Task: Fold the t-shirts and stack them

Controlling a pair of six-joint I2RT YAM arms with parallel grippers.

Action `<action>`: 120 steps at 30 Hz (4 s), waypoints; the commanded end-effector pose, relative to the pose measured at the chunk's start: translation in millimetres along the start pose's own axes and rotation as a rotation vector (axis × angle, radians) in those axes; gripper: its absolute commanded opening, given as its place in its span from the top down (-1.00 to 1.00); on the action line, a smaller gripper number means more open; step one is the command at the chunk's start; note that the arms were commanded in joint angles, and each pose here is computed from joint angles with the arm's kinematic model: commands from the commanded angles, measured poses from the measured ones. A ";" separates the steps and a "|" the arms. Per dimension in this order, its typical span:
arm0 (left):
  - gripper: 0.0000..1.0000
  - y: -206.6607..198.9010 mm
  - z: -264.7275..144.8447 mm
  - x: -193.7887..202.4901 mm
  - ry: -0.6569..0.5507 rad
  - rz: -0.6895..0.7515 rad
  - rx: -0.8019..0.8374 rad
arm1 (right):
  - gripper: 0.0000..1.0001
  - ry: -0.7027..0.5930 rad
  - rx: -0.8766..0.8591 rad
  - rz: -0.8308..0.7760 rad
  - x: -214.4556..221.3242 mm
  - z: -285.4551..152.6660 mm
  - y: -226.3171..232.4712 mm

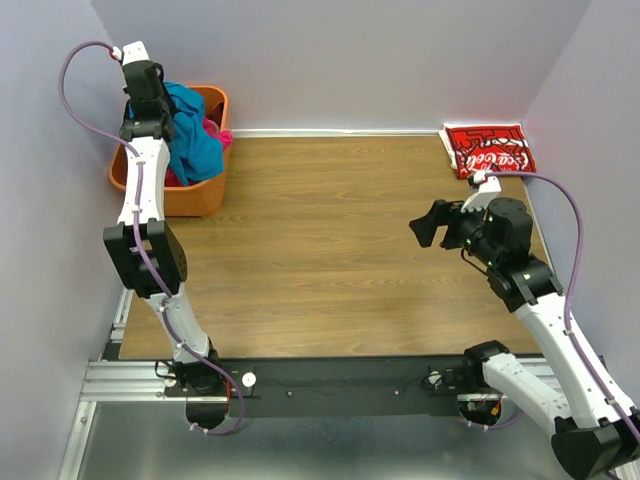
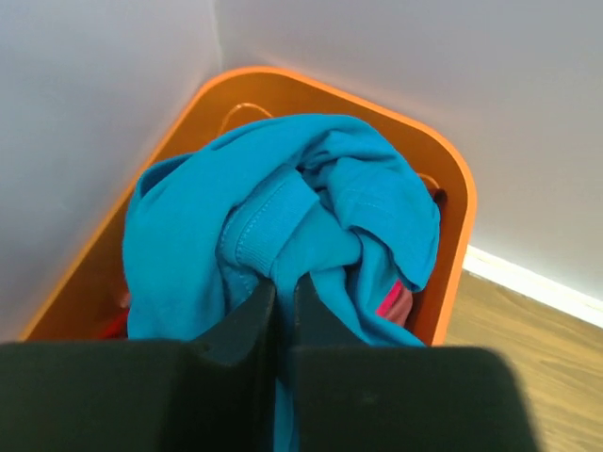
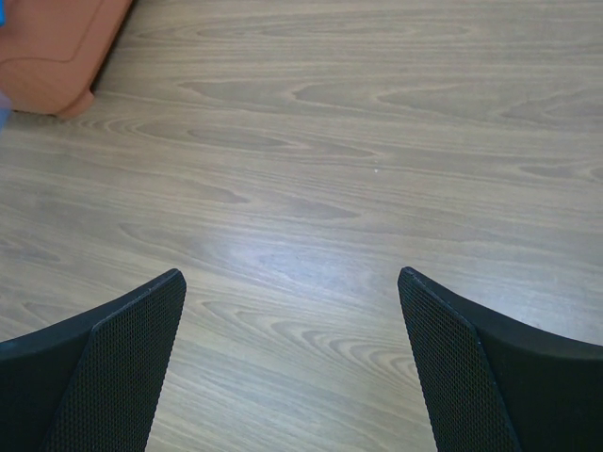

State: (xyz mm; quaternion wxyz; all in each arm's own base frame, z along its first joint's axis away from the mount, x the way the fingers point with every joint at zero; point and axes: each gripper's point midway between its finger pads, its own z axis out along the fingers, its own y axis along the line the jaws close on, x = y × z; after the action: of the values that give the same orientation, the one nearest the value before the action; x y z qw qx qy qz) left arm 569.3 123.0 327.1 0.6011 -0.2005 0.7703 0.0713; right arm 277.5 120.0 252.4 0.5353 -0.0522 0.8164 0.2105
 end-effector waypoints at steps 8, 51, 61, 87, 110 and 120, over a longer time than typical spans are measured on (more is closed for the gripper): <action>-0.32 0.8 18.8 9.6 0.065 -0.031 -0.015 | -1.00 0.026 0.028 -0.006 1.9 15.3 -5.9; 1.00 -2.5 -78.2 -103.7 -0.274 -0.091 -0.040 | -1.00 0.012 0.001 0.025 12.4 2.9 -1.5; 0.96 -20.5 -112.1 -126.7 -0.307 -0.091 0.074 | -1.00 -0.005 -0.039 0.006 12.7 -5.5 4.9; 0.85 -26.6 -43.5 36.5 0.158 0.041 0.110 | -1.00 0.003 -0.049 -0.019 16.8 -11.7 5.8; -0.18 -11.6 -79.6 88.4 0.087 -0.005 0.014 | -1.00 0.026 -0.056 0.001 22.1 -9.3 6.9; 0.03 1.8 -55.3 78.5 0.024 0.088 -0.066 | -1.00 0.024 -0.053 0.002 20.9 -8.8 6.7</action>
State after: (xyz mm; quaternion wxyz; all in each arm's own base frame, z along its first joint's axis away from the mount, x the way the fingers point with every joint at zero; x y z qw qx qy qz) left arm 493.4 72.0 253.7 0.5626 -0.1812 0.8021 0.0850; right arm 263.5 123.5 241.9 0.5336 -0.0679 0.8120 0.2267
